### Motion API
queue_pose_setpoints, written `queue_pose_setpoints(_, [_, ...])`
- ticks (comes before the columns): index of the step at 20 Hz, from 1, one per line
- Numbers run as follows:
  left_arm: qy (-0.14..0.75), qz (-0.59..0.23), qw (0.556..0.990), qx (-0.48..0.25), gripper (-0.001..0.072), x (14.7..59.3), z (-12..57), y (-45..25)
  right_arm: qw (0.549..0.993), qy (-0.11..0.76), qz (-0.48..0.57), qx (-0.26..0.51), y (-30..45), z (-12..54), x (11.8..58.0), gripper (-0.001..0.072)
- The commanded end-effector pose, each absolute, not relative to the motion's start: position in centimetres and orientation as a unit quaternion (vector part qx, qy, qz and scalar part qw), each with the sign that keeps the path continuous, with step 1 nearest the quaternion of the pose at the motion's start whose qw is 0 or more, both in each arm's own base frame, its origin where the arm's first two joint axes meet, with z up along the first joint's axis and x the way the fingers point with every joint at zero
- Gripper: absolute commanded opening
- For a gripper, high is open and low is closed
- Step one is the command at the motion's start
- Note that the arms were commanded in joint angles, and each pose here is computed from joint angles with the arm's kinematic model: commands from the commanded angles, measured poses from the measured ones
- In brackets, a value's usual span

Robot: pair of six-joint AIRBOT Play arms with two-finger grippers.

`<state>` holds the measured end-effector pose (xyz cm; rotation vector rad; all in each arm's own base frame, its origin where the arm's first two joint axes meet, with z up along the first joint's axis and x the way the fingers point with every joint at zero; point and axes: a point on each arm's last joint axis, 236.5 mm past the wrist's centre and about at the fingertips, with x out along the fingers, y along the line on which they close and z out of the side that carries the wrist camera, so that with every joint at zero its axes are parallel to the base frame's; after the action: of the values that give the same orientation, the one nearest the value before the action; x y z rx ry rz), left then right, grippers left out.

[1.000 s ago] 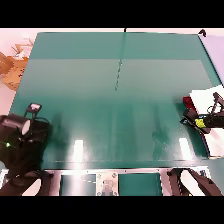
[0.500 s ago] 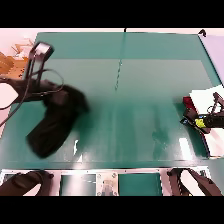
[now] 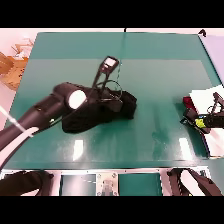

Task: Fold the shirts.

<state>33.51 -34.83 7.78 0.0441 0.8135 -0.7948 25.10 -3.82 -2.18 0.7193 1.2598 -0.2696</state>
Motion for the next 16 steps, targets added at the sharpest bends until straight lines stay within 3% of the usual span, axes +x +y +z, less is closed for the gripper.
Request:
queue_pose_setpoints(1, [0.439, -0.359, 0.823, -0.020, 0.0669, 34.2, 6.5, -34.2, 0.740, 0.574, -0.122, 0.328, -3.8, -2.2, 25.1, 0.0012])
queue_pose_setpoints(7, [0.531, -0.221, 0.818, 0.009, 0.0669, 36.4, 11.2, -16.2, 0.751, 0.559, -0.127, 0.327, -4.3, -2.0, 25.8, 0.0011])
queue_pose_setpoints(13, [0.643, -0.087, 0.760, -0.053, 0.0669, 33.6, 3.4, -4.5, 0.761, 0.538, -0.126, 0.339, -4.4, -1.8, 27.2, 0.0013])
queue_pose_setpoints(14, [0.653, -0.078, 0.750, -0.069, 0.0669, 33.0, 1.4, -4.0, 0.760, 0.541, -0.109, 0.343, -3.8, -2.1, 27.6, 0.0051])
queue_pose_setpoints(16, [0.657, -0.069, 0.743, -0.110, 0.0669, 32.3, -2.3, -4.0, 0.757, 0.549, -0.052, 0.350, -2.0, -2.7, 28.7, 0.0297])
